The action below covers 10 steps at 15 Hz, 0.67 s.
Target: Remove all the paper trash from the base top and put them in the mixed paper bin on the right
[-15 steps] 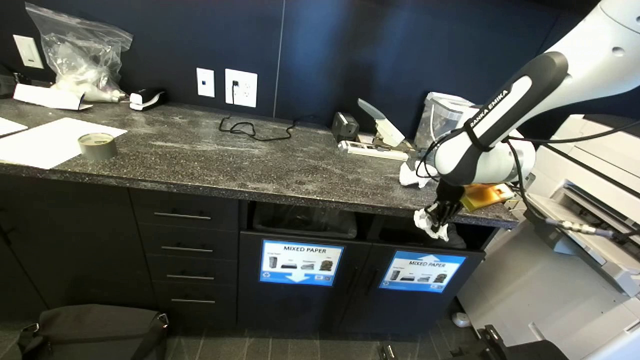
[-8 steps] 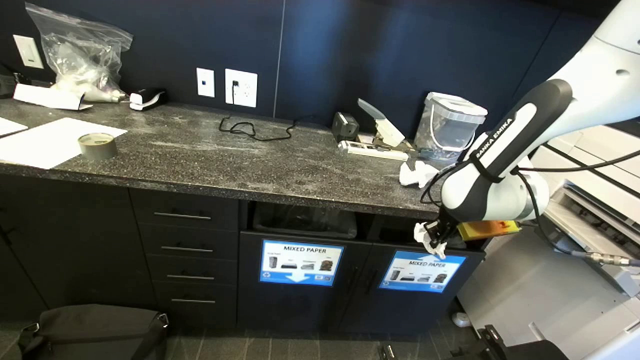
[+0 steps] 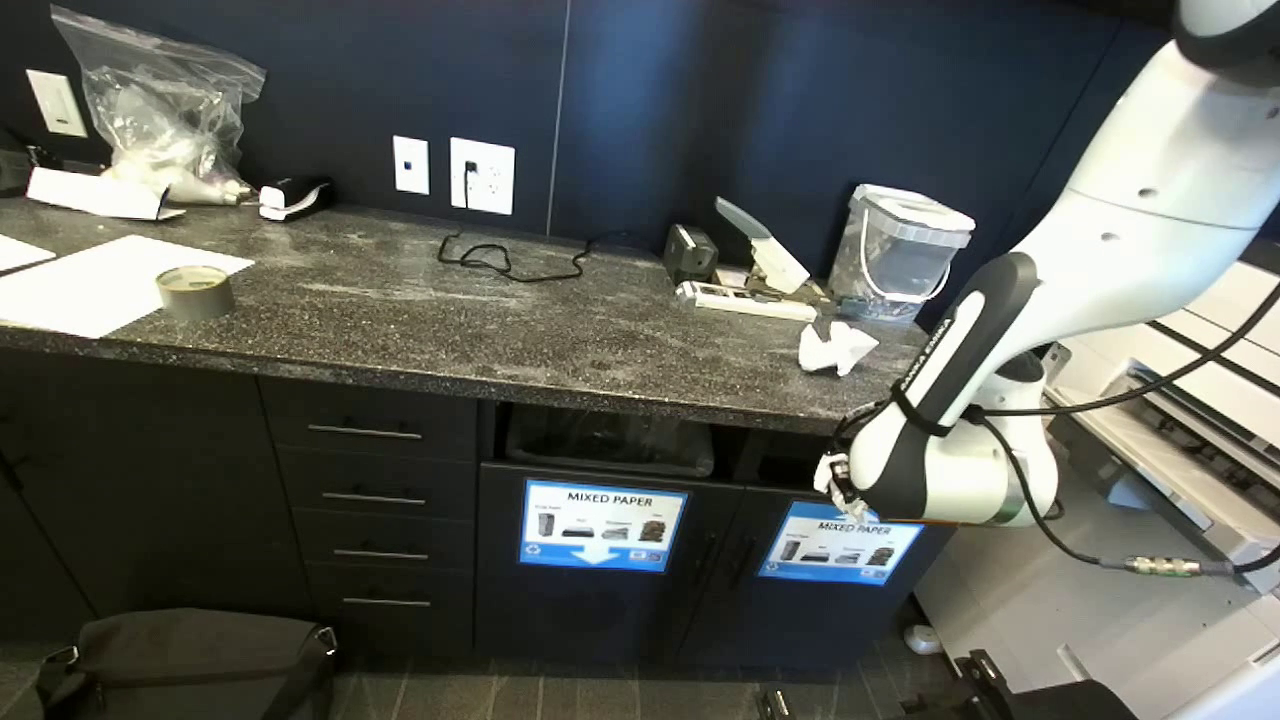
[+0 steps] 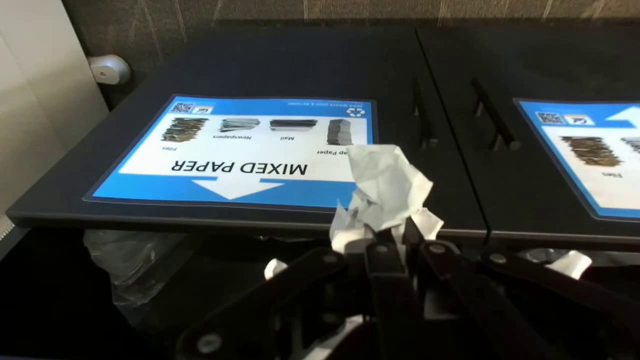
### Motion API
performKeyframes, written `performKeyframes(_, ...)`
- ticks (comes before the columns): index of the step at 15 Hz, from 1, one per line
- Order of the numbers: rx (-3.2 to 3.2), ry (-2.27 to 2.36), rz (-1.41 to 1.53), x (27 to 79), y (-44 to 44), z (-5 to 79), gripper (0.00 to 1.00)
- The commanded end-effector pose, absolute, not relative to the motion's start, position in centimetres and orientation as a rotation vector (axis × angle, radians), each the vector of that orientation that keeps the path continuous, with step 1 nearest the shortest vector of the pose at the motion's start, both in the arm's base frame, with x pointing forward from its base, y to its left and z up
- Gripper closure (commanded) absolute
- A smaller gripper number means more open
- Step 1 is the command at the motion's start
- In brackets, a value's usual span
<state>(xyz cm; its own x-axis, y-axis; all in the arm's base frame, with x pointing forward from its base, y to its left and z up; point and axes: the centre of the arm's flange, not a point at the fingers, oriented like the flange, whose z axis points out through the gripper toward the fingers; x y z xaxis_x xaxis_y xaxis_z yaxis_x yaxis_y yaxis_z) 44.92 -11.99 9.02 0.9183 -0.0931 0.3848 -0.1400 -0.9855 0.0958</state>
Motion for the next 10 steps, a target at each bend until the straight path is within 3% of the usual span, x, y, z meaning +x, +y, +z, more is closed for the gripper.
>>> performKeyframes(1, 2.884, -0.265, 0.741, 46.3, -11.0, 5.7, 0.93)
performKeyframes(10, 2.750, -0.445, 0.976, 50.5, -10.5, -0.1, 0.93)
